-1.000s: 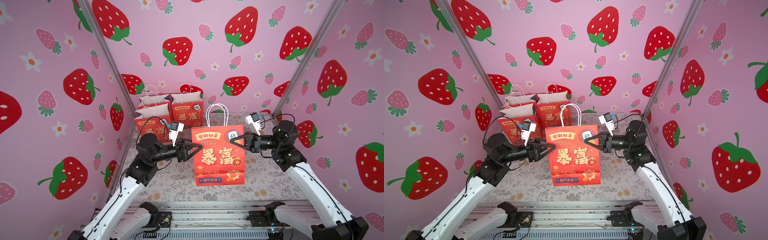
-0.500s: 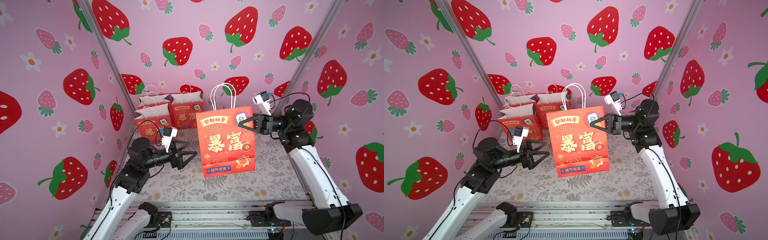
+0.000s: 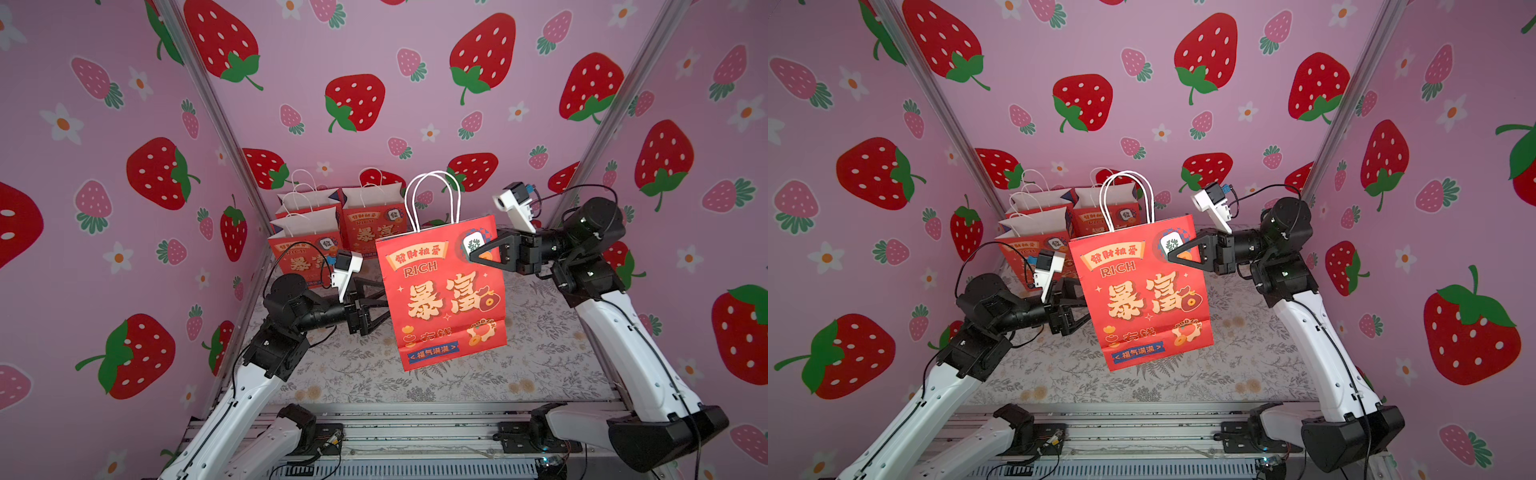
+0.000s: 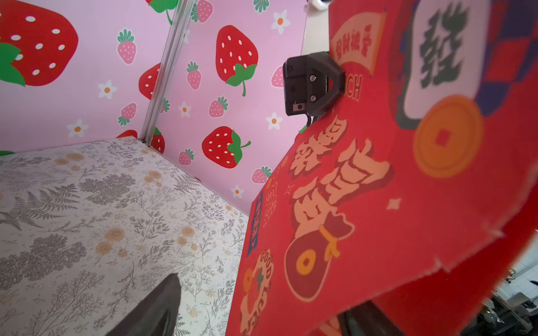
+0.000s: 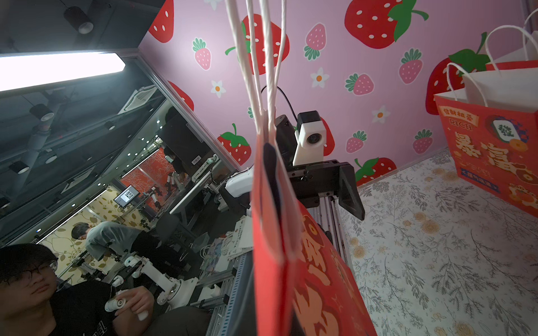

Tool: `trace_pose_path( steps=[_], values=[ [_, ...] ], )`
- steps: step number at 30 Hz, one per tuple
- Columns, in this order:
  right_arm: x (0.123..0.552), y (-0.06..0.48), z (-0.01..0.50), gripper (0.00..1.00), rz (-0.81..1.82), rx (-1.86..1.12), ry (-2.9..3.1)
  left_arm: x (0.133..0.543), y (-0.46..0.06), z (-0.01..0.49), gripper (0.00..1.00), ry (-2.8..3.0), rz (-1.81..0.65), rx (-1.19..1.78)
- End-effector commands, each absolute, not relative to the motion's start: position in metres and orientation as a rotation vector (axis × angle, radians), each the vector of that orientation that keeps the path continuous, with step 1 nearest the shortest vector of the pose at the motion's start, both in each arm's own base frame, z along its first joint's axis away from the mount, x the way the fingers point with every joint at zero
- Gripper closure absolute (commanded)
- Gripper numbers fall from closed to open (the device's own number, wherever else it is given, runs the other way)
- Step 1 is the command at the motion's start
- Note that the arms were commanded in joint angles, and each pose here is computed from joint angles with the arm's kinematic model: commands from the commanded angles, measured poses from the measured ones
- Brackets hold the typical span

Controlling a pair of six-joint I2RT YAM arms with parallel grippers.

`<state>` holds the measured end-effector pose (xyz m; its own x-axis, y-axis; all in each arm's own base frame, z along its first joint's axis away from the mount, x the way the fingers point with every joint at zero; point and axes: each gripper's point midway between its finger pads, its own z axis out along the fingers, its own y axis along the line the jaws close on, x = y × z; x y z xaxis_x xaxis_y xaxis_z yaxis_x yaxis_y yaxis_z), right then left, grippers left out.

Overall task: Put away the paper bag
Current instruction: Press the paper bag.

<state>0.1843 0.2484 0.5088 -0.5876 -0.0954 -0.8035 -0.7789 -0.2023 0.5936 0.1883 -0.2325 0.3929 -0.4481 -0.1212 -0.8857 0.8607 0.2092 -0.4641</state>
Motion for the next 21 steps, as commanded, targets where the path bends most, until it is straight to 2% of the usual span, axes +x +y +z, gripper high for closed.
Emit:
trace_pose_path(
  steps=[1, 3, 7, 11, 12, 14, 18, 21],
  values=[
    [0.184, 0.251, 0.52, 1.0, 1.813, -1.01, 1.517, 0.181, -0.239, 0.405, 0.28, 1.524, -1.419, 0.776],
    [0.189, 0.252, 0.52, 1.0, 1.807, -0.986, 1.519, 0.179, -0.242, 0.407, 0.39, 1.514, -1.43, 0.786],
    [0.199, 0.255, 0.515, 1.0, 1.807, -0.94, 1.54, 0.176, -0.244, 0.411, 0.69, 1.501, -1.434, 0.793],
    [0.203, 0.256, 0.509, 1.0, 1.8, -0.913, 1.559, 0.177, -0.243, 0.413, 0.92, 1.498, -1.44, 0.779],
    [0.204, 0.257, 0.505, 0.96, 1.794, -0.905, 1.57, 0.176, -0.243, 0.416, 0.98, 1.488, -1.449, 0.77],
    [0.205, 0.257, 0.496, 0.85, 1.778, -0.897, 1.593, 0.176, -0.243, 0.421, 1.0, 1.477, -1.46, 0.756],
    [0.201, 0.257, 0.475, 0.53, 1.778, -0.884, 1.63, 0.176, -0.243, 0.428, 1.0, 1.45, -1.495, 0.744],
    [0.195, 0.256, 0.464, 0.42, 1.777, -0.873, 1.643, 0.175, -0.243, 0.428, 1.0, 1.45, -1.497, 0.745]
  ],
)
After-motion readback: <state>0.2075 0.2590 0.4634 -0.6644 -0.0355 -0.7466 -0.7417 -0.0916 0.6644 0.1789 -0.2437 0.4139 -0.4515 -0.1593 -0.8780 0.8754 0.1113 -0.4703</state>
